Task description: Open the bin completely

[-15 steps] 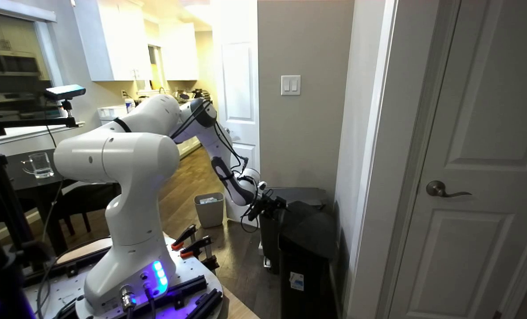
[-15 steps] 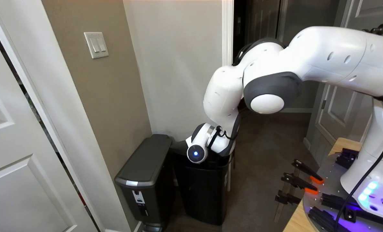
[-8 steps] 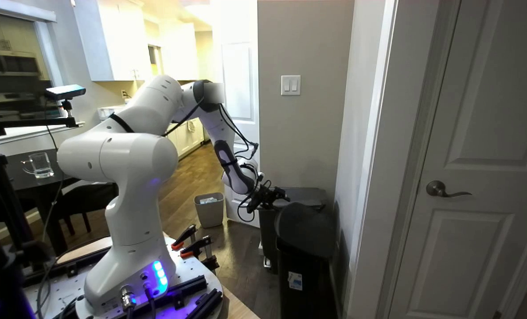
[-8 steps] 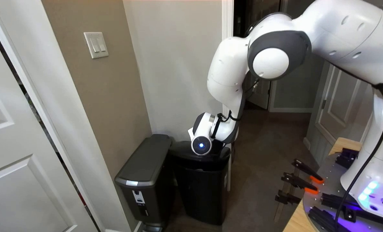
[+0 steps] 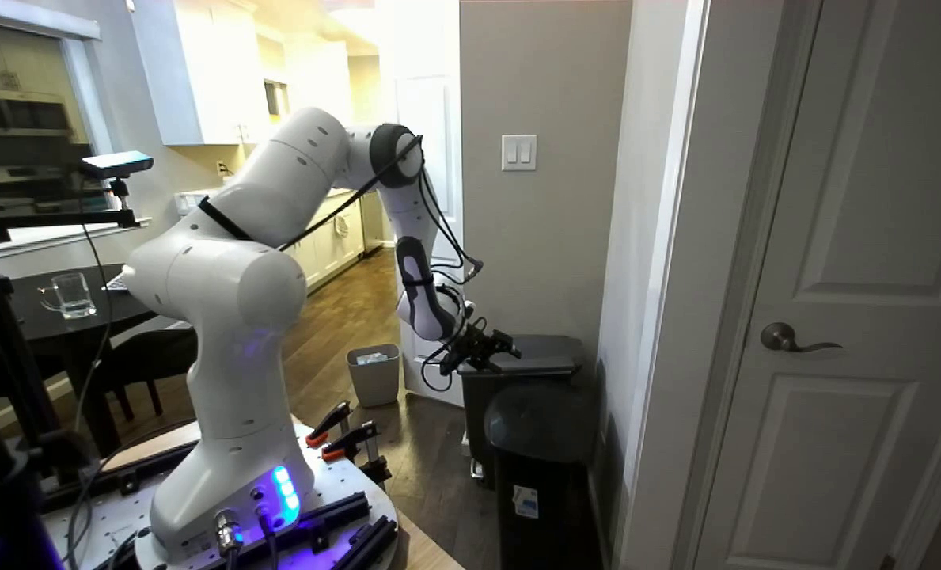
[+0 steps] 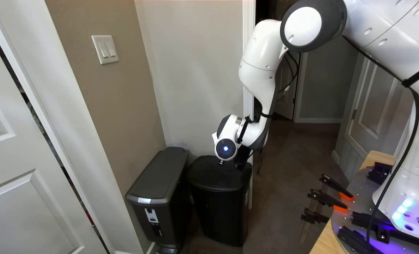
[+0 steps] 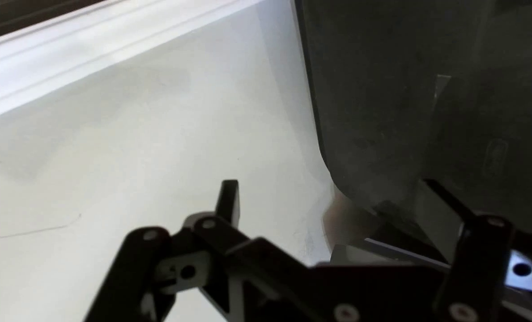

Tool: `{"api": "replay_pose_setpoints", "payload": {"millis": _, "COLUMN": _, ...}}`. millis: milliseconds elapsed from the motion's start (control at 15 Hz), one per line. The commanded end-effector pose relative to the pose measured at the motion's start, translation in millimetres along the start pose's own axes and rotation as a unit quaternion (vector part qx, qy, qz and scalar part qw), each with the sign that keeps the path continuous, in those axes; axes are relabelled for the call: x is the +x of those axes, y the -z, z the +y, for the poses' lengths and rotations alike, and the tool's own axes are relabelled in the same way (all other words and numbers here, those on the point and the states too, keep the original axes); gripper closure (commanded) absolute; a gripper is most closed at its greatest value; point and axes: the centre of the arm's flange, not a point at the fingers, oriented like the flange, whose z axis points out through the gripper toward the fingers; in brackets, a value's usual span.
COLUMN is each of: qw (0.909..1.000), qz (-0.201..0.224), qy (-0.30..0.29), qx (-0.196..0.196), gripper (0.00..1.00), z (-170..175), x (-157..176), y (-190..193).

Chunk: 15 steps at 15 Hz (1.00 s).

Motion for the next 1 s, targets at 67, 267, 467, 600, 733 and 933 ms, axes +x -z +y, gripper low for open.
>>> {"api": "replay_pose_setpoints", "payload": {"millis": 67, "qw": 0.9961, "qz": 0.003, "qy": -0.001, "qx": 0.088, "gripper": 0.0, "z": -2.0, "x": -11.2, "y": -2.3}}
{"api": "replay_pose_setpoints", "payload": {"millis": 267, "qw": 0.9917, "qz": -0.013, "qy": 0.003, "qx": 0.128, "gripper": 0.0, "z": -19.8, "x": -12.9, "y": -16.3}}
{"api": "replay_pose_setpoints", "payload": {"millis": 467, "qw": 0.987, "qz": -0.027, "qy": 0.01, "qx": 0.158, "gripper": 0.0, "z": -43.8, "x": -14.7, "y": -42.2}}
{"api": "replay_pose_setpoints", "payload": {"millis": 600, "qw": 0.9845, "qz": -0.034, "qy": 0.02, "qx": 0.171, "gripper": 0.0, "z": -60.9, "x": -15.1, "y": -58.4}}
{"api": "replay_pose_setpoints", "payload": {"millis": 733, "qw": 0.9825, "qz": -0.038, "qy": 0.034, "qx": 0.179, "gripper": 0.0, "z": -78.3, "x": -15.0, "y": -72.4}}
{"api": "replay_pose_setpoints", "payload": {"millis": 933, "qw": 0.9791, "qz": -0.049, "qy": 0.056, "qx": 0.19, "gripper": 0.0, "z": -104.0, "x": -13.3, "y": -88.4}}
